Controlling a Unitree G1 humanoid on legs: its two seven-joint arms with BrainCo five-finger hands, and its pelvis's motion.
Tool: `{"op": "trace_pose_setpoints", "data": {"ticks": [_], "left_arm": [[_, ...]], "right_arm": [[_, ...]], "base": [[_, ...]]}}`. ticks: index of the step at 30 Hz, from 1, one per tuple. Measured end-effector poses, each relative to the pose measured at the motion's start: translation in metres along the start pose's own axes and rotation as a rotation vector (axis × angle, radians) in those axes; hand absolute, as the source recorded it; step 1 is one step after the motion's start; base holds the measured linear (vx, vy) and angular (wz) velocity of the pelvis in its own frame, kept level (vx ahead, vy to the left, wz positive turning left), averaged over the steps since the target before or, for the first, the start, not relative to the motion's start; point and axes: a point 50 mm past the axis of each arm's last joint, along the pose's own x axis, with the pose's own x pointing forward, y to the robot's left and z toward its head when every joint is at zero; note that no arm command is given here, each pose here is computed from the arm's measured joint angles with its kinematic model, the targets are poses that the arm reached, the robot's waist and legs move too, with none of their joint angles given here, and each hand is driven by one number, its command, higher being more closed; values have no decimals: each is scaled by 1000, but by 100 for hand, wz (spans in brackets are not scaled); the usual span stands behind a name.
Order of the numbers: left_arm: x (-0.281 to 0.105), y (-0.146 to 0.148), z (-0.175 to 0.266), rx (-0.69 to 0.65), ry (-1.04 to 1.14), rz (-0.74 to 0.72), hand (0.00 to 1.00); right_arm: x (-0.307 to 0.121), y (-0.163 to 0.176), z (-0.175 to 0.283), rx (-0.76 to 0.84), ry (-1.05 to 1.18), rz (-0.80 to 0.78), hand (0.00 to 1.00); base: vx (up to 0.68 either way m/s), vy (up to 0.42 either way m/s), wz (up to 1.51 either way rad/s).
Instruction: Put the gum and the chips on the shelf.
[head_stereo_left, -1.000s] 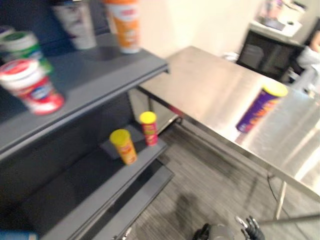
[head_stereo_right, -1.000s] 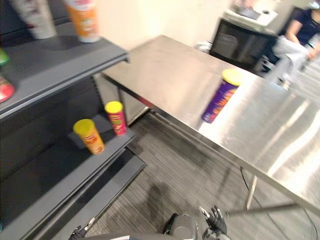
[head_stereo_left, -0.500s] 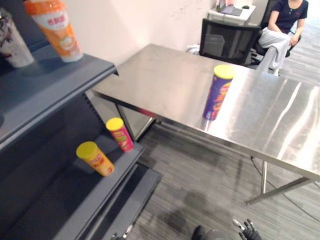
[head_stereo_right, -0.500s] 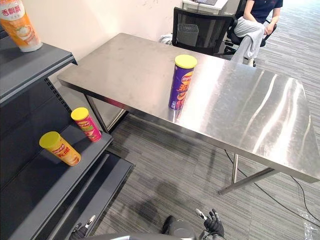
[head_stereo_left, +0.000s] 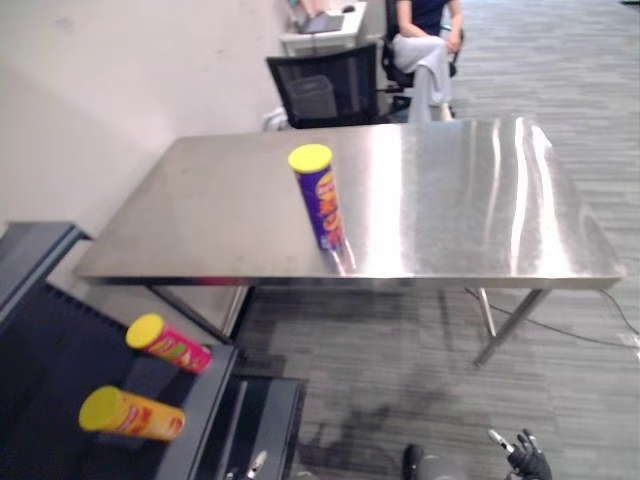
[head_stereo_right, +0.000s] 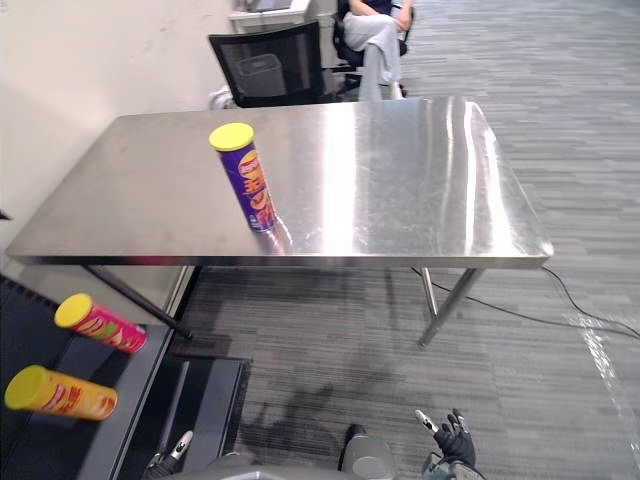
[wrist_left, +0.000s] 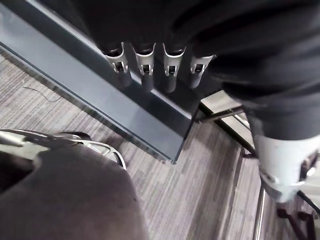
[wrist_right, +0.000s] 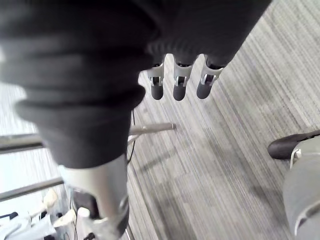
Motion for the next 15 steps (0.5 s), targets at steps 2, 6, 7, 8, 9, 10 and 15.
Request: {"op": "trace_pose_setpoints", "data": {"ticks": [2,6,7,8,9,10,15], "left_arm": [[-1,-2,-3,2,6,-5,0],[-2,-4,-8,4,17,-6,0],[-2,-3,-7,21,16,-9,0],[-1,-4,-7,29,14,-13,0],[-1,-4,-6,30,13,-13,0],[0,-3,-5,36,9,-14,0],[-1,-4,-6,89,12,-31,0]], "right_arm": [[-2,-4,0,-6,-7,-2,0],[-3,-1,-1,1,-20,9,0],[-4,-2,-3,4,-20,6,0],[-6,-4,-6,8,-14,-2,0],[-7,-4,-8,12,-11,-7,0],[-8,-5,-9,20,-7,-17,0],[-14,-19,-17,65,10,-99,0]], "base": [[84,182,-58],[142,219,-64],[205,209,-36],[248,244,-34],[223,164,-34],[181,116,-31],[195,142,-8]]}}
